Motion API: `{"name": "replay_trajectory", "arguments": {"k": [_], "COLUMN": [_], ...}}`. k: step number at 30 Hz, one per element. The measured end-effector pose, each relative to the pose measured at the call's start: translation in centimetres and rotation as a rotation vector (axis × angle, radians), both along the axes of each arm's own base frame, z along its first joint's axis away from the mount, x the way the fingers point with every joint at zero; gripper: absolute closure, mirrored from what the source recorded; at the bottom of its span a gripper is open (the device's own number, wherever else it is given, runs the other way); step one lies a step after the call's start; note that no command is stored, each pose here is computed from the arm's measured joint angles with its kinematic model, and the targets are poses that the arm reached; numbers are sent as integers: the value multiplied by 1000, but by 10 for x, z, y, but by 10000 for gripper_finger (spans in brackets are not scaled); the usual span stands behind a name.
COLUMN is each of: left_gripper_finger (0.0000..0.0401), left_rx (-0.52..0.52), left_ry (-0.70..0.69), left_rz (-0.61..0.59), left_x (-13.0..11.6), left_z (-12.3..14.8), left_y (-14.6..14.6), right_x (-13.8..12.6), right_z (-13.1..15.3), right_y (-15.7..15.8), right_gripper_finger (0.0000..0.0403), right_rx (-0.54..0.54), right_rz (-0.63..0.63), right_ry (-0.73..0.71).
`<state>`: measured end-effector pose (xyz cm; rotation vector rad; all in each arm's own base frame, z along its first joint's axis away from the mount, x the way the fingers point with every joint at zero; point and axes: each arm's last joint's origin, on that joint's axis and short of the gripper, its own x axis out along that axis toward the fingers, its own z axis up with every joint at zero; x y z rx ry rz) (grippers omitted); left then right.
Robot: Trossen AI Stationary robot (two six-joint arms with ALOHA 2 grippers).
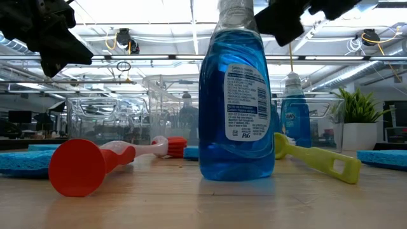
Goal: Pick & Place Kitchen Sink Supplies
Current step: Put the dishwashing liquid into the right transparent bin
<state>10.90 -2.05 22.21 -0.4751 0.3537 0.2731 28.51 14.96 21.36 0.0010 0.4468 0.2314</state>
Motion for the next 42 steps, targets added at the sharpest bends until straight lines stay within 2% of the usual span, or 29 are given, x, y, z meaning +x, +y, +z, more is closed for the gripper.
{"name": "replay_trajectory", "arguments": {"k": [7,26,34,42], "left_gripper_finger": [324,324,325,325], "left_rx": [-6,-1,-1,-1], "left_ry": [-2,-3,-2,-2], "left_rz": [2,1,0,1], "left_x": [0,0,0,0], "left_z": [0,0,0,0], "left_y": [0,0,0,0], "right_x": [6,15,14,13], "right_z": [1,1,6,5], "right_y": [-11,-26,-19,-17], "right_gripper_finger": [165,165,165,165], "right_rx": [34,26,79,94], "right_rz": [23,32,92,109], "right_ry": [-1,-4,-47,-32]}}
